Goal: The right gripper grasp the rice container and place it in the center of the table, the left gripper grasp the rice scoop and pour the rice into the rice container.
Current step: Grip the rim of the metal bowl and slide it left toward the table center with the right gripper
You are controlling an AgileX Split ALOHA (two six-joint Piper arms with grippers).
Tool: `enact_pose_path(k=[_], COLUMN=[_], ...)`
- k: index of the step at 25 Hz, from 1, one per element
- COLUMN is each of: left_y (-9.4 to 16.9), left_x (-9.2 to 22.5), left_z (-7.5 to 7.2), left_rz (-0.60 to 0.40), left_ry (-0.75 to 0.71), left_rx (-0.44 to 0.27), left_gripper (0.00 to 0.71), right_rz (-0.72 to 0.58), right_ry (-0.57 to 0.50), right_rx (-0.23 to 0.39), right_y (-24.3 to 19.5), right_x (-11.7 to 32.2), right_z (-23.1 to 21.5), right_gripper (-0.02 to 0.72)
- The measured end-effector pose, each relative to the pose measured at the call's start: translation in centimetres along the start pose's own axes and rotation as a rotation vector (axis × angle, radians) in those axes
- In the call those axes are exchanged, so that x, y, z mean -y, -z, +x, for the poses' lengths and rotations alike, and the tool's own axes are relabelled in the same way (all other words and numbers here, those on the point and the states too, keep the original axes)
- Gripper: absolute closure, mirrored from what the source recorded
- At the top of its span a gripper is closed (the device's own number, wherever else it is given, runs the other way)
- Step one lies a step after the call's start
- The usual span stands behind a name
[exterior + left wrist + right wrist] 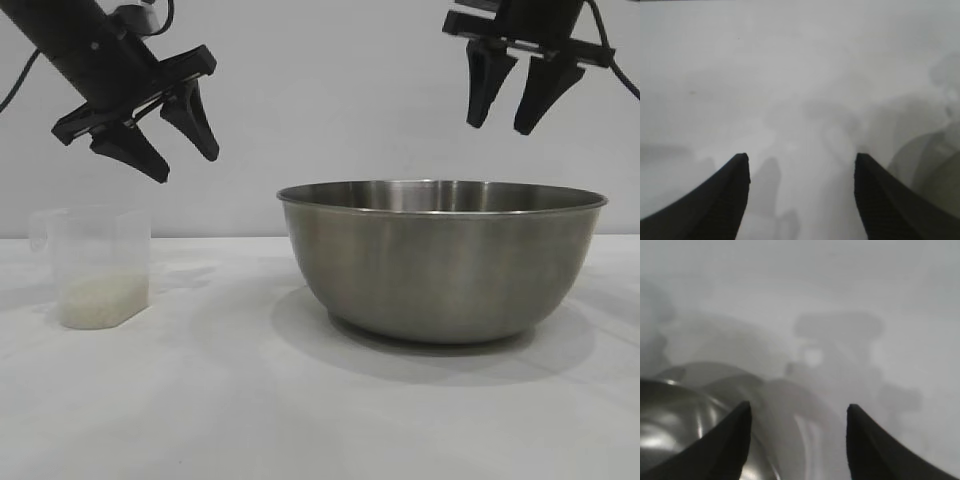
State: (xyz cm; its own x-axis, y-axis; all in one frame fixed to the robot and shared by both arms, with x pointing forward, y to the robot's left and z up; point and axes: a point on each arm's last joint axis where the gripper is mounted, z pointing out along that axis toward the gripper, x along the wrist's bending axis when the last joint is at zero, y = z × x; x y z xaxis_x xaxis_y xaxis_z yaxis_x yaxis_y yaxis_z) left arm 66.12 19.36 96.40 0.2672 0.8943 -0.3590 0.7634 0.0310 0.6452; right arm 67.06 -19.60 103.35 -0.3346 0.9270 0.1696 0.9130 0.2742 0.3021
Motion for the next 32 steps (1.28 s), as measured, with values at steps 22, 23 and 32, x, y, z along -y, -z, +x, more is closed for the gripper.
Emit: enact_pose_path(k=[22, 23, 32], left_y=[0.0, 0.0, 0.0], left_x=[0.1, 0.1, 0.1], left_z=[-0.1, -0.1, -0.1], left_rz=[0.014, 0.014, 0.013], left_ry=[0.0, 0.0, 0.0], left_rx=[0.013, 0.013, 0.012], left_gripper=[0.308, 0.308, 0.308], right_rz=[0.29, 0.306, 0.291], right_ry=[-0.179, -0.182, -0.239], right_rx=[-0.019, -0.02, -0.052], right_y=[-1.9, -2.2, -6.6], right_x=[7.6, 8.0, 7.7], right_z=[0.4, 0.4, -0.2], right_gripper=[0.298, 0.298, 0.298])
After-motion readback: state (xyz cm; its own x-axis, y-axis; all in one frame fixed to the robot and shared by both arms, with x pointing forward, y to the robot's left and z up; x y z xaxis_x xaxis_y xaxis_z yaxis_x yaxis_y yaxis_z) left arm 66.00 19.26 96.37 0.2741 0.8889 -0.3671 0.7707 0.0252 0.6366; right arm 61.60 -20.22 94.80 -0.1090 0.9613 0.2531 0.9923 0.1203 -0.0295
